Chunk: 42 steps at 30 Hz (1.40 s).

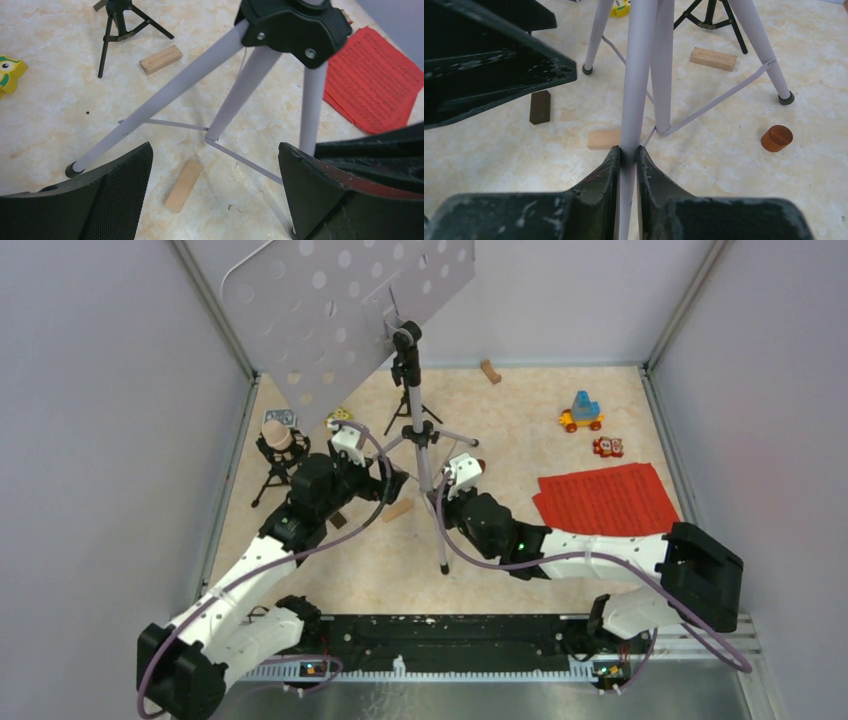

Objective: Pack up the instrument practice props

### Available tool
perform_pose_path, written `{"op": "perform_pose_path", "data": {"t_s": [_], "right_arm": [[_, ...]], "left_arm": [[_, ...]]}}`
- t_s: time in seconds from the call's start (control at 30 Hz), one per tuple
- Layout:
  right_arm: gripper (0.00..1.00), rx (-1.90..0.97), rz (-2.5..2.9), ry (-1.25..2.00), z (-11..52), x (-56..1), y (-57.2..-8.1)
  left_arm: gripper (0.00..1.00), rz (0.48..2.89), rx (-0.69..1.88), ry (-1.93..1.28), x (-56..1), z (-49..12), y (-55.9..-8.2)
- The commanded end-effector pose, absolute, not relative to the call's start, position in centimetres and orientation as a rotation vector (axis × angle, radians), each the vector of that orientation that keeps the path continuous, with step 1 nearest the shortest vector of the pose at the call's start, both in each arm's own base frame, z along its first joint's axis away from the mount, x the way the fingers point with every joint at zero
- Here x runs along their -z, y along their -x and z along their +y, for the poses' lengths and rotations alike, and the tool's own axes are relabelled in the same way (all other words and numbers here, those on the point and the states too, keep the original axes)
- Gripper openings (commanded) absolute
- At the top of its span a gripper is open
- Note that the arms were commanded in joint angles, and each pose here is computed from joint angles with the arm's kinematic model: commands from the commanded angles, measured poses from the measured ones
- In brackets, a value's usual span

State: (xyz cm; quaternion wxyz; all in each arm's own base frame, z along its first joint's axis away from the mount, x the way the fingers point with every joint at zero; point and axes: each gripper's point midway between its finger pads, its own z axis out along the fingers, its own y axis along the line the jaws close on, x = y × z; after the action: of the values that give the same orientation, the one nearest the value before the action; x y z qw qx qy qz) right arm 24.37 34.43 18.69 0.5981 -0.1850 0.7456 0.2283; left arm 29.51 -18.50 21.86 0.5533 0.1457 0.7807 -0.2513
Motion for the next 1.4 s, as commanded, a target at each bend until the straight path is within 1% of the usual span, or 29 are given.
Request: {"op": "perform_pose_path", "data": {"t_s": [0.0,0.17,0.27,0.43,0.73,0.83,1.0,1.07,1.13,1.37], "right_arm": [[0.16,-0.642,1.732,0.494,35.1,-19.3,-22.7],[0.33,-0.659,1.705,0.467,33.4,-21.2,-22.2],[0.38,-0.667,1.698,0.463,32.4,-22.0,-21.7],[0.42,-0.689,1.693,0.425,30.4,-23.2,-21.2],[0.43,-0.719,1.775,0.245,26.3,-22.4,-22.0],[0.43,-0.723,1.792,0.213,25.5,-22.1,-22.2],[0.43,-0.741,1.826,0.212,25.5,-21.6,-22.6],[0.43,-0.743,1.842,0.212,25.5,-21.4,-22.6],[0.43,-0.747,1.852,0.208,25.6,-21.5,-22.8],[0.43,-0.767,1.862,0.183,25.6,-21.7,-22.9]], "left_arm": [[0.99,1.694,0.695,-0.352,-24.7,-19.1,-27.8],[0.99,1.421,0.722,-0.310,-29.7,-18.5,-27.2],[0.99,1.314,0.718,-0.292,-32.2,-18.4,-27.7],[0.99,1.243,0.763,-0.346,-34.4,-20.4,-29.1],[0.99,1.155,0.794,-0.410,-36.4,-23.0,-31.8],[0.97,1.148,0.779,-0.405,-36.6,-23.1,-32.5],[0.92,1.151,0.779,-0.426,-36.3,-23.9,-33.6],[0.89,1.155,0.780,-0.446,-35.9,-24.4,-34.0],[0.83,1.151,0.781,-0.466,-35.8,-24.8,-34.3],[0.56,1.153,0.789,-0.526,-35.4,-25.7,-34.5]]}}
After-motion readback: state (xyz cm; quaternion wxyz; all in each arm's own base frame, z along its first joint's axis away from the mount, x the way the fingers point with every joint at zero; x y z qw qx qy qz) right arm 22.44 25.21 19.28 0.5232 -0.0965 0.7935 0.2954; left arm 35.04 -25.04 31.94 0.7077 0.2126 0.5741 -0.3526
